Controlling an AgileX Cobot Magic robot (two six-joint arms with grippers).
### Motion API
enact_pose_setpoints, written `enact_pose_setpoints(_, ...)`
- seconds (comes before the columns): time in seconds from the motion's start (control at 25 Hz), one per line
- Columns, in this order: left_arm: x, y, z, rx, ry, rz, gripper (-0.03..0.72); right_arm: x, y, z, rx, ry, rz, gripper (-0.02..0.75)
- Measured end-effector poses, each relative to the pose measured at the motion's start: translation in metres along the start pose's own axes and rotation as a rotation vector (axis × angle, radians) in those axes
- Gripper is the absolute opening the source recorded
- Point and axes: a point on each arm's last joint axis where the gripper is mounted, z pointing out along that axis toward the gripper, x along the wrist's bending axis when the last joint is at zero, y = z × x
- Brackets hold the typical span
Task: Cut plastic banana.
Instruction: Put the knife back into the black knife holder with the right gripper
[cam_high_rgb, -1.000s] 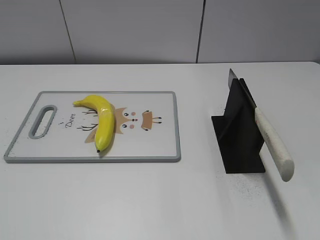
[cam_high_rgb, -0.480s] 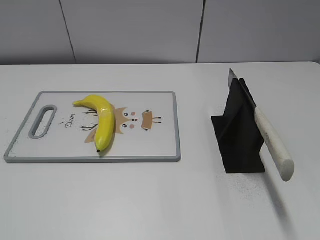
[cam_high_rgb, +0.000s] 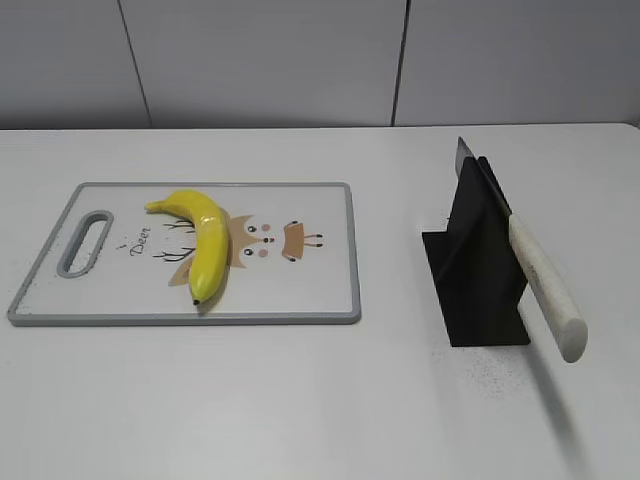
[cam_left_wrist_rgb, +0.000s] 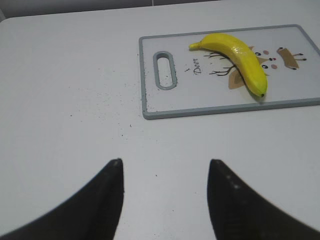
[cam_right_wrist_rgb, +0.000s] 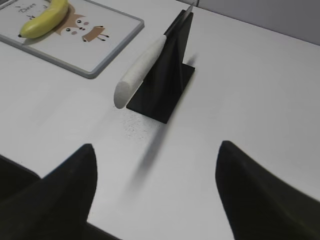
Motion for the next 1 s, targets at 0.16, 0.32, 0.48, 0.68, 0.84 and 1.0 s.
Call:
enact_pose_setpoints(0.16, 0.0, 0.0, 0.0, 0.0, 0.0, 0.0, 0.526, 0.0006, -0.0001, -0.0004, 0.006, -0.084, 0.041, 0.561)
enact_pose_setpoints(0.32, 0.0, 0.0, 0.0, 0.0, 0.0, 0.0, 0.526, 0.0012, -0.0003, -0.0008, 0.014, -0.189, 0.09, 0.561)
enact_pose_setpoints(0.48, 0.0, 0.0, 0.0, 0.0, 0.0, 0.0, 0.526, 0.0019, -0.0004, -0.0012, 0.021, -0.281, 0.134, 0.561)
enact_pose_setpoints(0.68, 0.0, 0.0, 0.0, 0.0, 0.0, 0.0, 0.526, 0.0023, -0.0005, -0.0013, 0.025, -0.338, 0.161, 0.561)
enact_pose_setpoints(0.84, 0.0, 0.0, 0.0, 0.0, 0.0, 0.0, 0.526, 0.0023, -0.0005, -0.0013, 0.025, -0.338, 0.161, 0.561)
enact_pose_setpoints(1.0, 0.0, 0.0, 0.0, 0.0, 0.0, 0.0, 0.526, 0.0023, -0.0005, -0.0013, 0.025, -0.338, 0.161, 0.561)
